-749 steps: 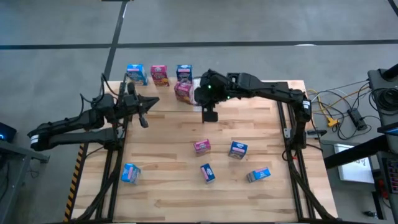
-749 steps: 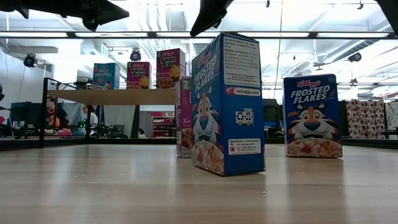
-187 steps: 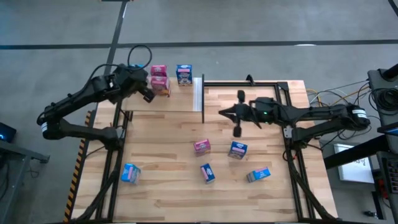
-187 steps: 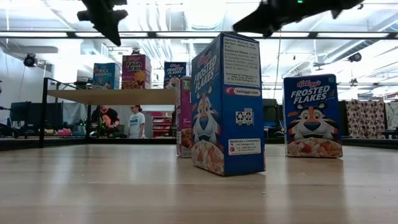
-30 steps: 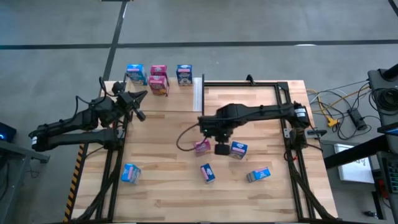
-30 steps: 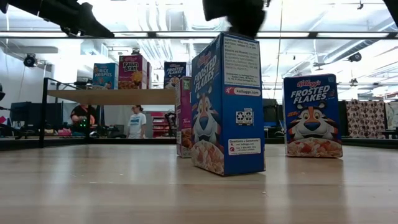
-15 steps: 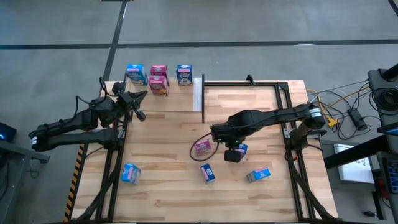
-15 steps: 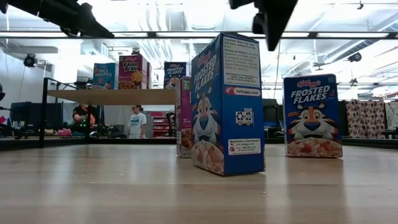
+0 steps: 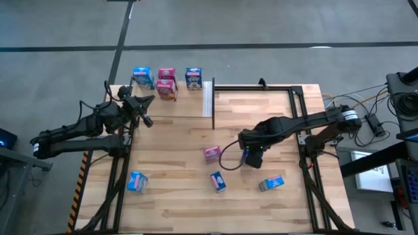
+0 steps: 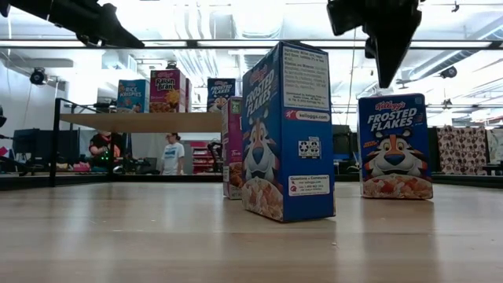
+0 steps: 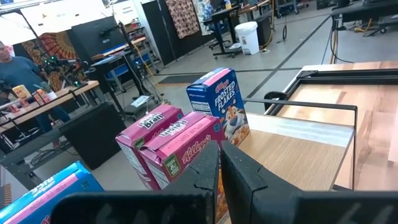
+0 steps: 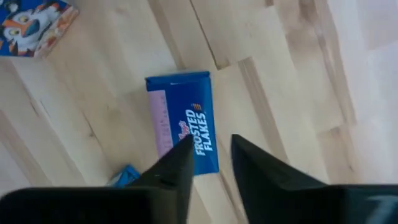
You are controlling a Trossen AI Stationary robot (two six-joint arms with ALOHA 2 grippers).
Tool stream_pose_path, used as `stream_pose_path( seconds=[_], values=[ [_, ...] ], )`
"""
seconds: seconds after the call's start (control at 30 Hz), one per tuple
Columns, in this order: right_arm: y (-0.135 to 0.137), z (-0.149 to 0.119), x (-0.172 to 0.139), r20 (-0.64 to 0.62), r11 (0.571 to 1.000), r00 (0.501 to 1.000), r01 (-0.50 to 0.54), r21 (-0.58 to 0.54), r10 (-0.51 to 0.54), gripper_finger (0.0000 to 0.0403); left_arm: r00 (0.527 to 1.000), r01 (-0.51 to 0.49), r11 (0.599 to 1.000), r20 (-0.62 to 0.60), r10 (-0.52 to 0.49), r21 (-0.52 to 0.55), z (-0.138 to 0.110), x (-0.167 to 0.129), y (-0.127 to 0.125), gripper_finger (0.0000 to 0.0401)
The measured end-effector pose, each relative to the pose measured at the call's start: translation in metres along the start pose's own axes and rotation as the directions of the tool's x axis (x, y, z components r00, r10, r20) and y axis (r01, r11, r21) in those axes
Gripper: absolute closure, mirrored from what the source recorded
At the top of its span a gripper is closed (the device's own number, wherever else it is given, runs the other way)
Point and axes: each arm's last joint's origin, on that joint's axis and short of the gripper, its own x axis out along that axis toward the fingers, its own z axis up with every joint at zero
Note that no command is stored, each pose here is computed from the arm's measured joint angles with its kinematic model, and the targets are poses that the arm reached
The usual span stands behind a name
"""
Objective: Stack cereal on shelf
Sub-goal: Put the top blue cereal box on the shelf
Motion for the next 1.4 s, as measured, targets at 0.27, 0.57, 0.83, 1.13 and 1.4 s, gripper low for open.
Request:
stream_pose_path(
  seconds=[0.27,0.57,0.83,1.13,1.4],
  values=[
    [0.009,-0.009,0.014,0.018,0.997,1.0,-0.019,-0.073,0.02,0.0169,1.0,0.0,1.0,0.001,0.0,-0.001,0.0,0.0,0.0,0.0401],
    [0.015,-0.01,0.016,0.046,0.992,0.999,0.002,-0.122,0.004,0.0103,1.0,0.0,1.0,0.001,0.0,-0.001,0.0,0.0,0.0,0.0401],
    [0.019,-0.005,0.031,0.016,0.989,1.0,0.028,-0.144,-0.026,0.0117,1.0,-0.001,1.0,0.001,0.001,0.0,0.0,0.0,0.0,0.0401],
    [0.022,-0.002,0.041,-0.015,0.988,0.999,0.045,-0.149,-0.048,0.0129,1.0,0.0,1.0,0.0,0.0,0.0,0.0,0.0,0.0,0.0401],
    [0.022,-0.001,0.042,-0.015,0.989,0.999,0.045,-0.144,-0.048,0.0144,1.0,0.0,1.0,0.0,0.0,0.0,0.0,0.0,0.0,0.0401]
  ],
)
